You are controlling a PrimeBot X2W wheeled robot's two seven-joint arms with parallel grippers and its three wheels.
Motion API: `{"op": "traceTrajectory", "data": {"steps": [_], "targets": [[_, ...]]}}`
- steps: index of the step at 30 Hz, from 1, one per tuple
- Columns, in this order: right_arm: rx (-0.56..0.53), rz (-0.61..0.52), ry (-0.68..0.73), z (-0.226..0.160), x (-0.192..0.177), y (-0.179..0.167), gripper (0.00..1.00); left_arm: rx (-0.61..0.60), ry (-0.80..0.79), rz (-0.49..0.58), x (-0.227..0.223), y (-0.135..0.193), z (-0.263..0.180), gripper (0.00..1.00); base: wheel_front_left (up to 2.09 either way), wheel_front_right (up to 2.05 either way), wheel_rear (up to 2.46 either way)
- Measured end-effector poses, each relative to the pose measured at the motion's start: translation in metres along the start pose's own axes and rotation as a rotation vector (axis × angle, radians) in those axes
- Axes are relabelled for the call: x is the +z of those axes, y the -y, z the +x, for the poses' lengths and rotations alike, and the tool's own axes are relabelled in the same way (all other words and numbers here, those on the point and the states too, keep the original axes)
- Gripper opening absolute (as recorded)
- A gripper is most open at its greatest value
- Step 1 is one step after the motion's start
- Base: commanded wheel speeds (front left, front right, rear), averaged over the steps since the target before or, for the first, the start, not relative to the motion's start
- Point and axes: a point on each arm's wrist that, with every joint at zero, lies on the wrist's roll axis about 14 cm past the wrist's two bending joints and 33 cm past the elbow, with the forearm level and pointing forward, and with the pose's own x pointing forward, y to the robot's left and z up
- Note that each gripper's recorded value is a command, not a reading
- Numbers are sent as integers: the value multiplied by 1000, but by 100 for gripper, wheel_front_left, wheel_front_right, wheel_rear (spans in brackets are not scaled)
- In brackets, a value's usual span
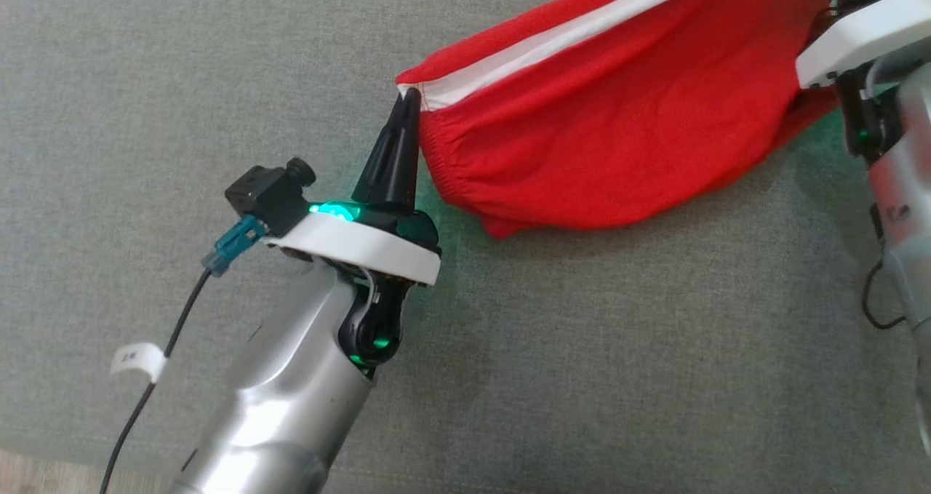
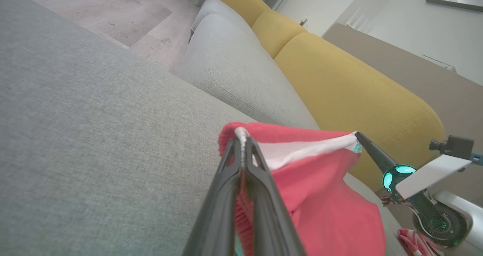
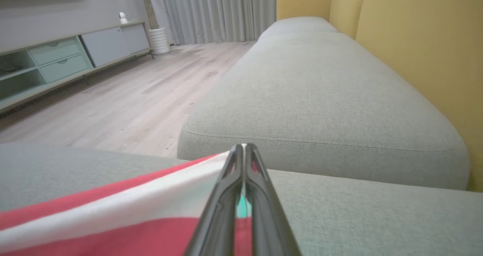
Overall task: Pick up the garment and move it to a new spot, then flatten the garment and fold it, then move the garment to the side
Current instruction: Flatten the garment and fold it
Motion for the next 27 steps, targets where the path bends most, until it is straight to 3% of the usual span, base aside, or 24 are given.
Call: {"op": "traceTrajectory", "data": {"steps": [18,19,20,27], "targets": [[-19,-32,-29,2,-11,1,1,-24,-26,30,-2,3,17,0,0,0,0],[-20,-26,-30,3,-12,0,61,-20,-27,30,-3,1,16,11,0,0,0],[-17,-23,-38,4,-14,-3,100,-15,-28,31,-3,0,16,100,0,0,0],[-20,-42,-100,-2,-30,0,100,20,-26,58,-2,-7,14,100,0,0,0]]}}
